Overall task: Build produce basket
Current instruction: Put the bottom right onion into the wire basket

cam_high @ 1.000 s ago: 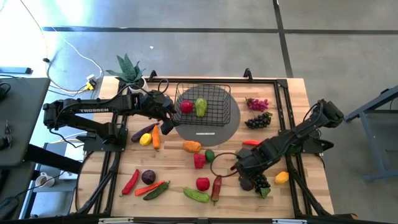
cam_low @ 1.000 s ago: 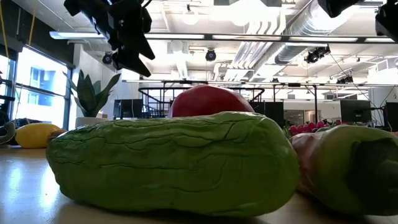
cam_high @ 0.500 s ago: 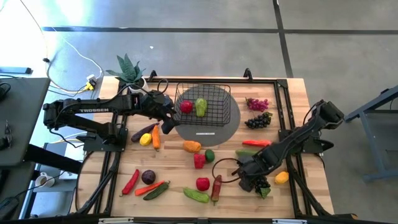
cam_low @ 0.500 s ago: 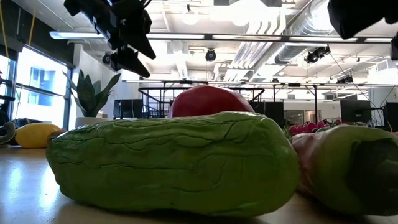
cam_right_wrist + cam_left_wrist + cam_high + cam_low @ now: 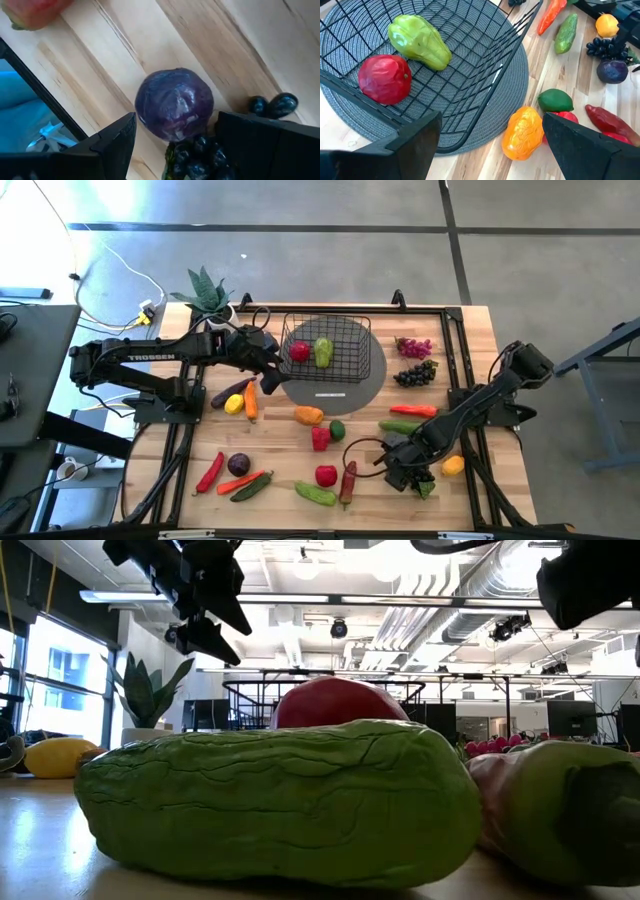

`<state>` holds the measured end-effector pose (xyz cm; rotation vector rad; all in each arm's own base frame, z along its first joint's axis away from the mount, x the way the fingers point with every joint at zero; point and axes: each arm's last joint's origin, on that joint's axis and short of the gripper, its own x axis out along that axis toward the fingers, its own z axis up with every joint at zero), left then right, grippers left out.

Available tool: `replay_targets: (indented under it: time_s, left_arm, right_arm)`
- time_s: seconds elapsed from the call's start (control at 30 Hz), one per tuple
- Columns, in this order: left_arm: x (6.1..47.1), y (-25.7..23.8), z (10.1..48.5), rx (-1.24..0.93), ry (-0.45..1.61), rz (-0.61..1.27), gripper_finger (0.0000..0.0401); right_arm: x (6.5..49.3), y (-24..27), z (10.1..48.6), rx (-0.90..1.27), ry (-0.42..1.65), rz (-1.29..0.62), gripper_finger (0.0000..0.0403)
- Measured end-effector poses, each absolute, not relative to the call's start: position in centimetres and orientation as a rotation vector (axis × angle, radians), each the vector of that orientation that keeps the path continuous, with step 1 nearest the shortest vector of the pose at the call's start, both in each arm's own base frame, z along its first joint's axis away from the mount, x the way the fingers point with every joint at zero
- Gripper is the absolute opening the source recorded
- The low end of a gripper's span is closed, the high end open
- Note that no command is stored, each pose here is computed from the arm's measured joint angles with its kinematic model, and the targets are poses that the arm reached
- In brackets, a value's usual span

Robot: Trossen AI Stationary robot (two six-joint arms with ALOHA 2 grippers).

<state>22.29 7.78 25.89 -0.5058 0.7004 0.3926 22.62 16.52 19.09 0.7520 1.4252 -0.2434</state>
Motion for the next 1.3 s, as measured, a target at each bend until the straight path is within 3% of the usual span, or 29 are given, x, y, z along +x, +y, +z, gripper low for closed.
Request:
replay_targets:
  time_s: [0.7, 0.8, 1.07, 1.3]
  left_arm:
    - [22.3, 7.8, 25.9, -0.515, 0.699, 0.397, 0.0337]
    - [22.3, 7.8, 25.9, -0.513, 0.699, 0.396, 0.0337]
    - [22.3, 7.8, 25.9, -0.496, 0.702, 0.390, 0.0337]
    - [22.3, 7.8, 25.9, -0.480, 0.705, 0.383, 0.0337]
  right_arm:
    - [24.1, 17.5, 15.2, 0.715, 1.533, -0.261, 0.0261]
    - [24.3, 17.3, 15.0, 0.741, 1.553, -0.268, 0.0243]
    - [24.5, 17.0, 15.0, 0.807, 1.555, -0.321, 0.0149]
    - [24.5, 17.0, 15.0, 0.863, 1.555, -0.375, 0.0127]
